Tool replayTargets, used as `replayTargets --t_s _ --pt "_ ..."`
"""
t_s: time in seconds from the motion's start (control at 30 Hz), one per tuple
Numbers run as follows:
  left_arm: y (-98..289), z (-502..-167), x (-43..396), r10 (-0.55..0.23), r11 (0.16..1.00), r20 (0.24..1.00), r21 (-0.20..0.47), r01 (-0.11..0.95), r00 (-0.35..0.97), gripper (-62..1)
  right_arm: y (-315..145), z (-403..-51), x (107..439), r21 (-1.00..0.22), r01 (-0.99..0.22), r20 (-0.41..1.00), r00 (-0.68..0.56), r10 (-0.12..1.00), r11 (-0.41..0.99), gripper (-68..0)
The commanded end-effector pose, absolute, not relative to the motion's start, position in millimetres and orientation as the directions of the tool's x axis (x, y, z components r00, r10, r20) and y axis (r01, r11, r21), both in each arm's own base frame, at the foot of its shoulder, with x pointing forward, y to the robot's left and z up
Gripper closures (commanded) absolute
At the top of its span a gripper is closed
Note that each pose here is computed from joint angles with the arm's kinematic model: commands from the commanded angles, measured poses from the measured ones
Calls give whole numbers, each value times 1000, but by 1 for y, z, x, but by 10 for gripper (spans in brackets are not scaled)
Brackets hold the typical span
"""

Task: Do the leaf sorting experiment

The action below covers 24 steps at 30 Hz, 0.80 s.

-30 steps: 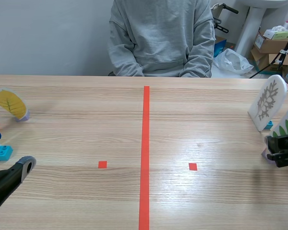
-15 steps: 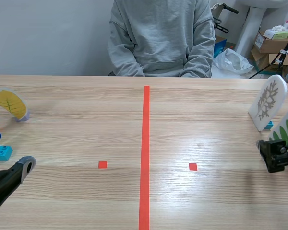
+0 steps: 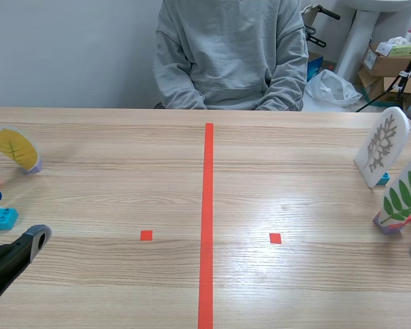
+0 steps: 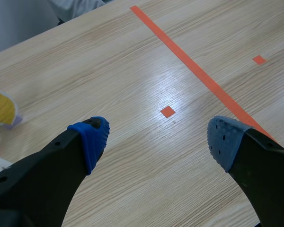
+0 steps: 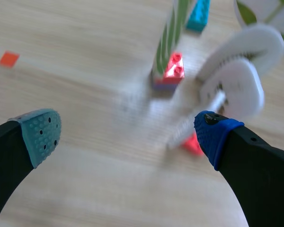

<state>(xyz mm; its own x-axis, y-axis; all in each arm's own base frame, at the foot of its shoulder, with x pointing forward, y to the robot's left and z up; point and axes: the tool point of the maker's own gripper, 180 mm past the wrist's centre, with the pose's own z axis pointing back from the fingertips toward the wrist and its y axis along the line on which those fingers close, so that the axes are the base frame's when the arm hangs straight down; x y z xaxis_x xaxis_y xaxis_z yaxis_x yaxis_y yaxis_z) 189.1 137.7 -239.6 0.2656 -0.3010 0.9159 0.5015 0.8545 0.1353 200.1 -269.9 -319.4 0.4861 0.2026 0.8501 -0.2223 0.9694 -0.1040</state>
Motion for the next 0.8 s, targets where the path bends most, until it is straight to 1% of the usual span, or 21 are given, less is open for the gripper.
replayTargets --t_s 0.0,0.07,0.17,0.3,0.43,0.57,0.77 --pt "138 -237 189 -293 858 920 132 497 262 -456 -272 -306 192 -95 -261 856 471 213 961 -573" --pt "138 -238 189 -294 858 919 132 497 263 -456 -262 -296 177 -62 -330 856 468 220 942 -573" --pt "138 -238 189 -293 858 919 132 497 262 -456 -243 -277 169 -46 -424 868 431 246 905 -573" --pt "138 -237 189 -293 858 920 132 497 262 -456 -221 -253 179 -86 -484 890 355 285 871 -573" --pt "138 -236 191 -293 858 921 134 496 257 -456 -183 -228 188 -111 -564 915 263 305 819 -573" --pt "137 -233 192 -285 858 928 135 496 239 -456 -149 -223 186 -108 -636 910 246 334 764 -573" --pt "135 -230 195 -283 851 933 138 506 222 -456 -122 -226 178 -55 -686 915 256 312 725 -573"
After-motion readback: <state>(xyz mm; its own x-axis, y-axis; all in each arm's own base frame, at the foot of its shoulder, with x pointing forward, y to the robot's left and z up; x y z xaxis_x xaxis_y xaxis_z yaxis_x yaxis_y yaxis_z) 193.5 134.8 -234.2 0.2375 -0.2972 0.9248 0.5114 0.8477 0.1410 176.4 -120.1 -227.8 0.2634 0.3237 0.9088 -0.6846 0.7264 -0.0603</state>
